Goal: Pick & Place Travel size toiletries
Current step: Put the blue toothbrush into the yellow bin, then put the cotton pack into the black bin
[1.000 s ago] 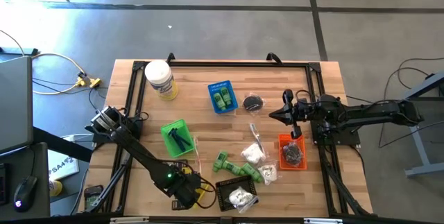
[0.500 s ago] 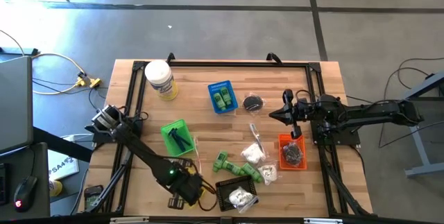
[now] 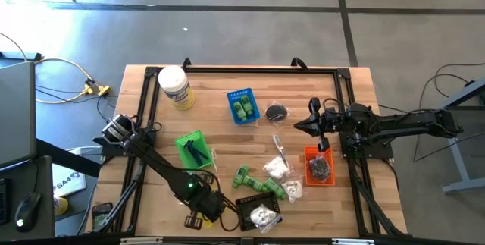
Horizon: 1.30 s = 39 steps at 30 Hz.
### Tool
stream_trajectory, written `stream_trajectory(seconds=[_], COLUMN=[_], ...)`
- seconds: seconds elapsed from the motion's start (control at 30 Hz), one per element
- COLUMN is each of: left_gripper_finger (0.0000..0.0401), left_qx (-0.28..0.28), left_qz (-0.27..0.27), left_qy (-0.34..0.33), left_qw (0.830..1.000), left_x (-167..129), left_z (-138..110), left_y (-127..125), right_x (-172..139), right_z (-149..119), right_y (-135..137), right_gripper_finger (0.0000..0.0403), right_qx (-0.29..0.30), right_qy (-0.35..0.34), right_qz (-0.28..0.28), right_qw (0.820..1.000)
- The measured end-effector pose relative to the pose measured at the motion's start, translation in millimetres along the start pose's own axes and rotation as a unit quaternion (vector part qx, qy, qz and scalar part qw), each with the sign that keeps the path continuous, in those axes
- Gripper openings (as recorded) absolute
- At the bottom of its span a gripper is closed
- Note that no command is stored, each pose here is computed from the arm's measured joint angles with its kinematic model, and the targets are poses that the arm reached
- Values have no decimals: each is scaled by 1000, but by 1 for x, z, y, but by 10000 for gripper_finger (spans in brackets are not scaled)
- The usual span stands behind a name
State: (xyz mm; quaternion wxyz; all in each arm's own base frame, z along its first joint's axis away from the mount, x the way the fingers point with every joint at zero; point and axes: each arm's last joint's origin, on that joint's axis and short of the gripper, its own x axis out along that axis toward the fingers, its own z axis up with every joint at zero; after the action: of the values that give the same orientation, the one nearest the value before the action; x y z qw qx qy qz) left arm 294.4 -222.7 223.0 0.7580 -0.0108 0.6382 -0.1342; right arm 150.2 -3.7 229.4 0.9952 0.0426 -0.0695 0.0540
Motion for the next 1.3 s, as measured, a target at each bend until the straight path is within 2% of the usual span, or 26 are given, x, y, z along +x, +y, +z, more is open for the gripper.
stream_trajectory(seconds=[0.17, 0.33, 0.5, 0.63, 0.7, 0.87, 0.97, 1.07, 1.2, 1.3], left_gripper_finger=[85, 162, 207, 207, 197, 138, 82, 20, 12, 10], left_qx=[-3, -9, -25, -2, 27, 69, 69, 31, -65, -121], left_qz=[-23, -19, 0, 67, 106, 139, 158, 190, 199, 210], left_qy=[-2, 2, 28, 40, 30, -93, -203, -302, -417, -478], left_qw=[1000, 1000, 999, 997, 993, 984, 964, 934, 885, 844], left_x=[0, -2, -19, -42, -59, -117, -148, -170, -181, -171], left_z=[2, 1, 2, -1, -9, -33, -51, -71, -103, -130], left_y=[-2, 1, 4, 3, 0, 7, 19, 42, 78, 104], right_x=[0, 0, 0, 0, 0, 0, 0, 0, 0, 0], right_z=[0, 0, 0, 0, 0, -2, -2, -2, -3, -3], right_y=[0, 0, 0, 0, 0, 0, 0, -1, -1, -1], right_gripper_finger=[2, 2, 2, 2, 2, 2, 2, 2, 2, 2], right_qx=[0, 0, 0, 0, 0, -8, -11, -11, -11, -15], right_qy=[0, 0, 0, 0, 1, 10, 13, 12, 14, 14], right_qz=[0, 0, 0, 0, 0, -1, -3, -12, -13, -14], right_qw=[1000, 1000, 1000, 1000, 1000, 1000, 1000, 1000, 1000, 1000])
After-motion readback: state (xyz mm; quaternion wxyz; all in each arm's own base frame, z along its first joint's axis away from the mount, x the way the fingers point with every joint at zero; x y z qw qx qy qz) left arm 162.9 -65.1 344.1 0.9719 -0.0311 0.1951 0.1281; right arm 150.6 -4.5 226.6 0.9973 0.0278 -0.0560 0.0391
